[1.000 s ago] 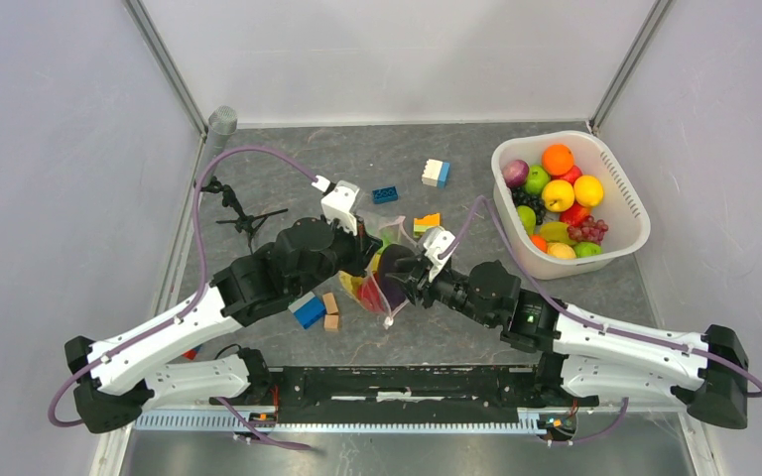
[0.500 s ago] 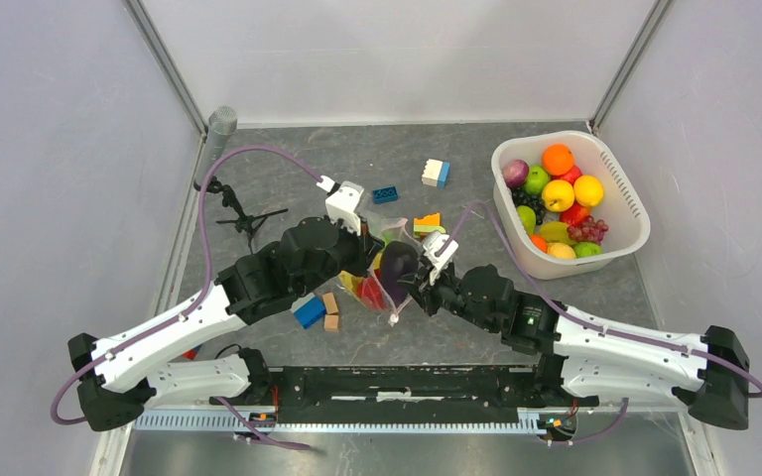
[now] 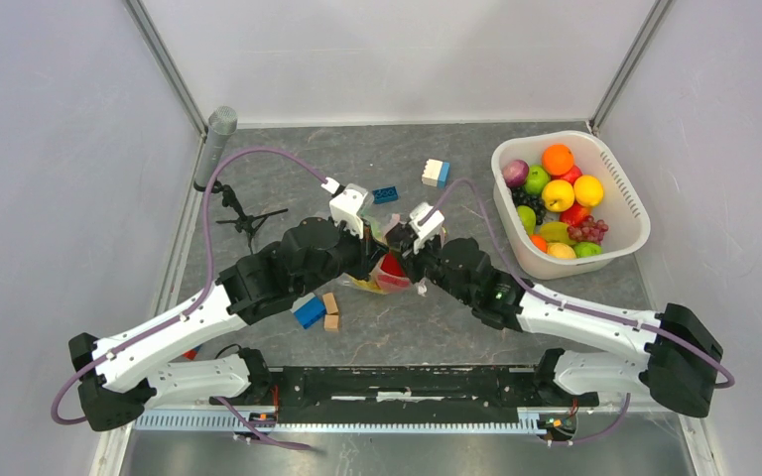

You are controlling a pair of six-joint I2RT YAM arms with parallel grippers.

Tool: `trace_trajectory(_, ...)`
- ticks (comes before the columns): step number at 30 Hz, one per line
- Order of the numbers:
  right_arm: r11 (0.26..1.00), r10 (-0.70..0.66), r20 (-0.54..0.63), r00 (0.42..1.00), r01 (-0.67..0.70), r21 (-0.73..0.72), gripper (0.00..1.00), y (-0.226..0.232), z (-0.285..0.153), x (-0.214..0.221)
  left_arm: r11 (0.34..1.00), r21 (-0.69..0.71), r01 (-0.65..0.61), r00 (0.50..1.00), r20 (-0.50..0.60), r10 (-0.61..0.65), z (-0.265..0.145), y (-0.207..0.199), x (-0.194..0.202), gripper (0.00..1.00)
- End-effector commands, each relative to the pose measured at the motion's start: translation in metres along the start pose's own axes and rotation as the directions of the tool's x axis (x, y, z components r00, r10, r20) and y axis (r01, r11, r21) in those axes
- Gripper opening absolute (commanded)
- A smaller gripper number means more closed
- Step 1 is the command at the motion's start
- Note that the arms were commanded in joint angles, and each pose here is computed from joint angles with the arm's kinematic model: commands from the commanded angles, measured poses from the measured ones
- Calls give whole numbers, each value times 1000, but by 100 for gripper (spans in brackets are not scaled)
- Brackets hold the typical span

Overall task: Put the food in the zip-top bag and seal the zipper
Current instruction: Place the fake vegetable in the zipper food storage bag.

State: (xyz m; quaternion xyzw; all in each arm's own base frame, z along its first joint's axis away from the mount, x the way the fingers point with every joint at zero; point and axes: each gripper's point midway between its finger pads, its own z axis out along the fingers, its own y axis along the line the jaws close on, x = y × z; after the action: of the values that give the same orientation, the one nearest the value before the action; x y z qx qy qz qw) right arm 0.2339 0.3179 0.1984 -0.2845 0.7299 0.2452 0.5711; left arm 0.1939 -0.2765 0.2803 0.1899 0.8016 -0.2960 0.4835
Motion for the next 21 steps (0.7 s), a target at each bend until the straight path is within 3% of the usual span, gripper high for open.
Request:
trace_trajectory(1, 994, 47, 192, 980, -27, -106, 19, 2, 3, -61, 999, 45, 11, 998, 69, -14, -4, -9, -19, 2)
trace_trajectory(3, 975, 32, 183, 983, 10, -224, 33, 22, -7, -57, 1000, 26, 11, 997, 75, -13, -3, -6, -20, 2)
trace_trajectory(5, 968, 25, 150, 988, 13, -251, 42, 25, -16, -48, 1000, 8, 11, 997, 82, -12, -2, -3, -21, 2)
trace_trajectory(13, 985, 36, 32, 999, -30, -167, 60, 5, -45, -17, 1000, -4, 28, 995, 91, -27, 4, -3, -24, 2)
trace_trajectory(17, 974, 108, -73, 991, -120, -194, 62, 15, -47, -2, 999, 6, 37, 995, 90, -37, 8, -6, -23, 2)
trace_trajectory(21, 979, 199, -167, 966, -204, -16, 68, -7, -39, 28, 999, 28, 44, 996, 82, -46, 13, -11, -20, 2)
